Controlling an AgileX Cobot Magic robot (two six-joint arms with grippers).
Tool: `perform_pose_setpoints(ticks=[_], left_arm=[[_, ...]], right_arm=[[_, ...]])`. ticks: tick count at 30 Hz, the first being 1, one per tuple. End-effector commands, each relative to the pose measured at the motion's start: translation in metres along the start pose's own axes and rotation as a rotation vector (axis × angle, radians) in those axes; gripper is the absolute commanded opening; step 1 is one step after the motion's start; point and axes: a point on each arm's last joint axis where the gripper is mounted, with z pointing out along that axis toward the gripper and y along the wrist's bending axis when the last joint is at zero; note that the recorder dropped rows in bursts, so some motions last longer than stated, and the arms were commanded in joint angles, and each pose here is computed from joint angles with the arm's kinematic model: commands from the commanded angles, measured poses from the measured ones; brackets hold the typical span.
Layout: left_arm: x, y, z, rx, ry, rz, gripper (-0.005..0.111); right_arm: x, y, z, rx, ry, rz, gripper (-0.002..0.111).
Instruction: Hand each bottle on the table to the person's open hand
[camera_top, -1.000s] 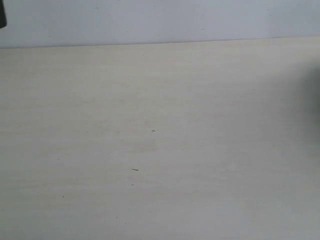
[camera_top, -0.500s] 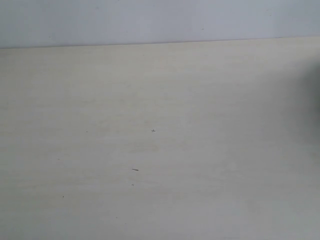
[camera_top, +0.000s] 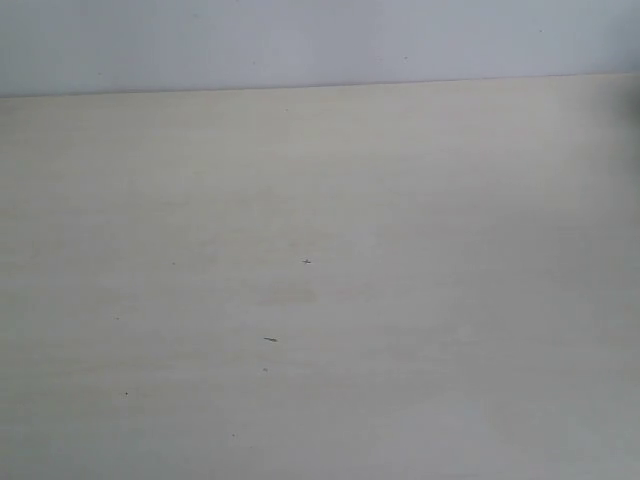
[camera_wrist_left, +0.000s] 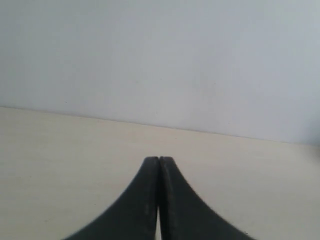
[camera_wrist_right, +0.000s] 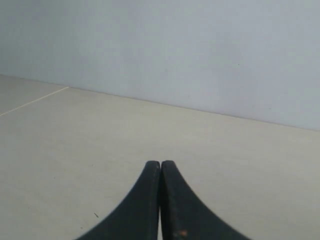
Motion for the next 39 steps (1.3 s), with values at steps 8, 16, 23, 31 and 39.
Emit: perform_pose_setpoints(ticks=[8, 16, 23, 31, 39], left_arm=[[-0.002, -0.001, 0.000, 0.016, -0.034, -0.177, 0.002], [-0.003, 0.001, -0.001, -0.036, -0.047, -0.048, 0.002], [-0.002, 0.008, -0.001, -0.169, -0.055, -0.008, 0.002], [-0.002, 0.009, -0.001, -0.180, -0.054, -0.022, 0.002], [-0.002, 0.009, -0.001, -0.180, -0.054, -0.019, 0.002]], right_arm=[[0.000, 0.000, 0.000, -0.001, -0.010, -0.002, 0.000], [0.000, 0.000, 0.000, -0.001, -0.010, -0.002, 0.000], [0.000, 0.000, 0.000, -0.001, -0.010, -0.002, 0.000], [0.000, 0.000, 0.000, -0.001, -0.010, -0.002, 0.000], [0.000, 0.000, 0.000, -0.001, -0.010, -0.002, 0.000]])
